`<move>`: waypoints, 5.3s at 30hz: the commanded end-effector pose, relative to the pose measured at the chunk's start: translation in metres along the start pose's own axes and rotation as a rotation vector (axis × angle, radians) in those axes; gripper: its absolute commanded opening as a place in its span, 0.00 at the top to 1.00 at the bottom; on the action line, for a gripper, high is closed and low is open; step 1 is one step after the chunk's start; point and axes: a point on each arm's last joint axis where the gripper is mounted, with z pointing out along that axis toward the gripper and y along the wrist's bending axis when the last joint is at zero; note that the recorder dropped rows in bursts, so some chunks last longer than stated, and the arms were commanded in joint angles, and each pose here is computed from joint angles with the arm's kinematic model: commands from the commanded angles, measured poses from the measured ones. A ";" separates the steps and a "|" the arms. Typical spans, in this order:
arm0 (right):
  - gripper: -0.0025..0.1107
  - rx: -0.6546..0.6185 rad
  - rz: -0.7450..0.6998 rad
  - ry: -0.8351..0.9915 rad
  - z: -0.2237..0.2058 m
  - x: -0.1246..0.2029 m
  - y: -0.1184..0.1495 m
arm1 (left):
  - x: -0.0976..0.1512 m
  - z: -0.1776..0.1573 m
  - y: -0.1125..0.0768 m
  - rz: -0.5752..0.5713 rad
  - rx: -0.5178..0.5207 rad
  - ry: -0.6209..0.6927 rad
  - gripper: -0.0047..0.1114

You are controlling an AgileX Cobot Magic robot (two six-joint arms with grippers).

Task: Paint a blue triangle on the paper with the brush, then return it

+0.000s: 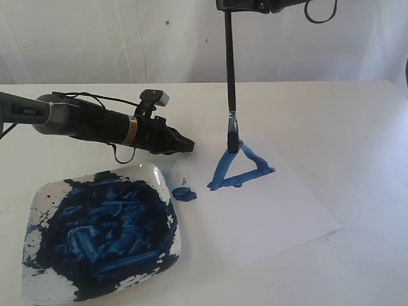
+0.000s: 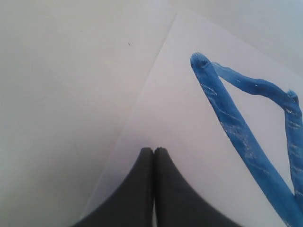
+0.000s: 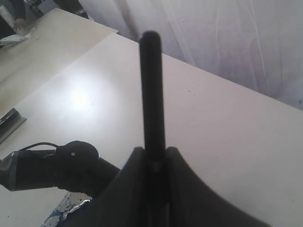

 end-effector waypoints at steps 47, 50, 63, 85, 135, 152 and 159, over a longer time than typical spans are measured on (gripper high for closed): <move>0.98 -0.261 0.250 -0.092 0.035 0.038 -0.037 | -0.123 -0.426 -0.038 0.119 -0.429 -0.612 0.96; 0.98 -0.271 0.276 -0.102 0.038 0.041 -0.041 | -0.123 -0.439 -0.047 0.118 -0.454 -0.632 0.96; 0.98 -0.332 0.369 -0.117 0.065 0.059 -0.046 | -0.125 -0.472 -0.080 0.112 -0.516 -0.694 0.96; 0.98 -0.409 0.432 -0.013 0.114 0.081 -0.017 | -0.128 -0.475 -0.092 0.134 -0.521 -0.702 0.96; 0.98 -0.198 0.582 0.146 0.199 0.148 -0.006 | -0.128 -0.475 -0.092 0.140 -0.523 -0.701 0.96; 0.98 -0.147 0.681 0.183 0.213 0.161 -0.001 | -0.128 -0.475 -0.092 0.142 -0.524 -0.700 0.96; 0.98 -0.098 0.678 0.194 0.213 0.163 -0.005 | -0.128 -0.475 -0.092 0.142 -0.524 -0.700 0.96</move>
